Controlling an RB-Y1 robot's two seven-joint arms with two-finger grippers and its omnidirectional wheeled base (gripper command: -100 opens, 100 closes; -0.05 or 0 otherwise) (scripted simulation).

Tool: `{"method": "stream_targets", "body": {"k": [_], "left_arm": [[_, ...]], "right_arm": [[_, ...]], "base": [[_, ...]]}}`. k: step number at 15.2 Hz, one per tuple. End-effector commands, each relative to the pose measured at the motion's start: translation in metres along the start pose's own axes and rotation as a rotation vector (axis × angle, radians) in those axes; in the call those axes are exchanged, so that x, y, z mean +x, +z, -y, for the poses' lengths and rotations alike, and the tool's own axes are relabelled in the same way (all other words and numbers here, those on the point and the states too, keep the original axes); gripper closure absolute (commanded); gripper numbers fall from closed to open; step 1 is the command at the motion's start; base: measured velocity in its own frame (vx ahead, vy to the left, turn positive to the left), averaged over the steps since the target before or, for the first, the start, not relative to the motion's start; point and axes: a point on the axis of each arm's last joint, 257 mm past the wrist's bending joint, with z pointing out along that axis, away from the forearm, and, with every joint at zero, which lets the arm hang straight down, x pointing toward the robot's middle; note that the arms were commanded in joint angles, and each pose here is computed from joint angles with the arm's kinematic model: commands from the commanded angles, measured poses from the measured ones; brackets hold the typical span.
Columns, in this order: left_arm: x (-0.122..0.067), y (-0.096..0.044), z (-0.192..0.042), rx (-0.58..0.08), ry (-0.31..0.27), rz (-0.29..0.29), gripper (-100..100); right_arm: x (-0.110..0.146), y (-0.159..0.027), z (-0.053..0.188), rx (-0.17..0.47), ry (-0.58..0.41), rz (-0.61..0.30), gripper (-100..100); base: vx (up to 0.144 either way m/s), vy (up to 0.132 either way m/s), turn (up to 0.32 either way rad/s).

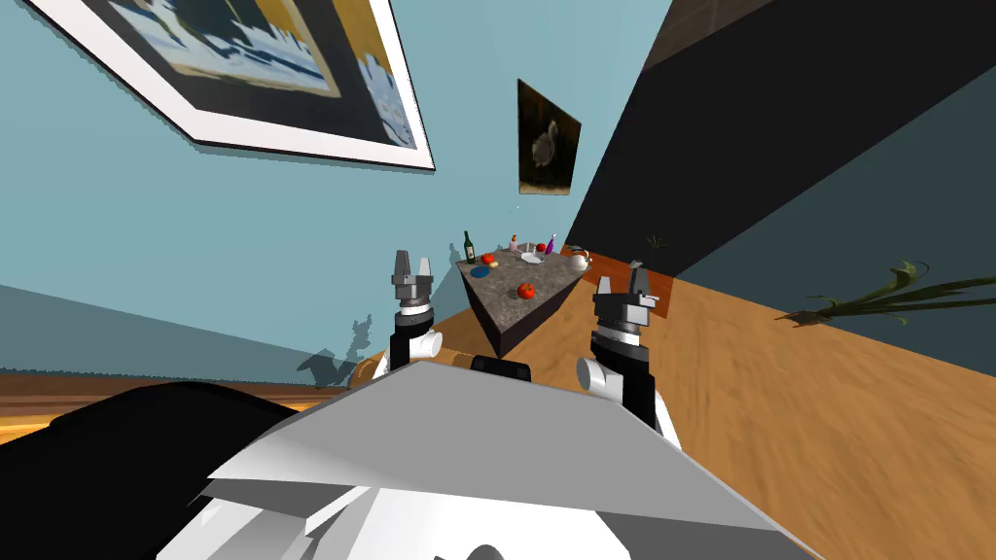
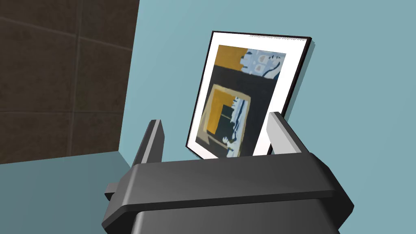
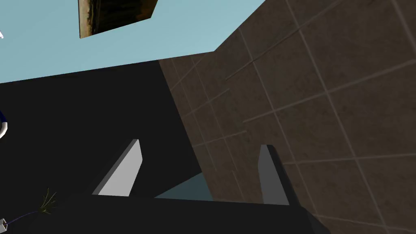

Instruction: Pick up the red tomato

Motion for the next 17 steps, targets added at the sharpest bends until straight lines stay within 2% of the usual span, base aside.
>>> {"method": "stream_targets", "body": {"k": [1, 3, 4, 6, 7, 9, 14, 17], "left_arm": [[0.000, 0.000, 0.000, 0.000, 0.000, 0.000, 0], [0.000, 0.000, 0.000, 0.000, 0.000, 0.000, 0], [0.000, 0.000, 0.000, 0.000, 0.000, 0.000, 0], [0.000, 0.000, 0.000, 0.000, 0.000, 0.000, 0], [0.000, 0.000, 0.000, 0.000, 0.000, 0.000, 0], [0.000, 0.000, 0.000, 0.000, 0.000, 0.000, 0], [0.000, 0.000, 0.000, 0.000, 0.000, 0.000, 0], [0.000, 0.000, 0.000, 0.000, 0.000, 0.000, 0]], "right_arm": [[0.005, 0.000, 0.003, 0.007, -0.027, -0.035, -100], [0.014, -0.001, 0.009, 0.023, -0.080, -0.092, -100], [0.014, -0.001, 0.009, 0.023, -0.080, -0.092, -100], [0.024, -0.003, 0.018, 0.043, -0.154, -0.156, -100], [0.024, -0.003, 0.018, 0.043, -0.154, -0.156, -100], [0.033, -0.006, 0.031, 0.067, -0.239, -0.223, -100], [0.043, -0.011, 0.047, 0.093, -0.354, -0.301, -100], [0.050, -0.017, 0.066, 0.118, -0.466, -0.374, -100]], "base": [[-0.005, -0.005, 0.028], [-0.013, -0.026, 0.074], [-0.022, -0.035, 0.060], [-0.020, -0.040, 0.098], [-0.015, -0.042, 0.085], [-0.015, -0.045, 0.110], [-0.013, -0.045, 0.101], [-0.014, -0.047, 0.132]]}}
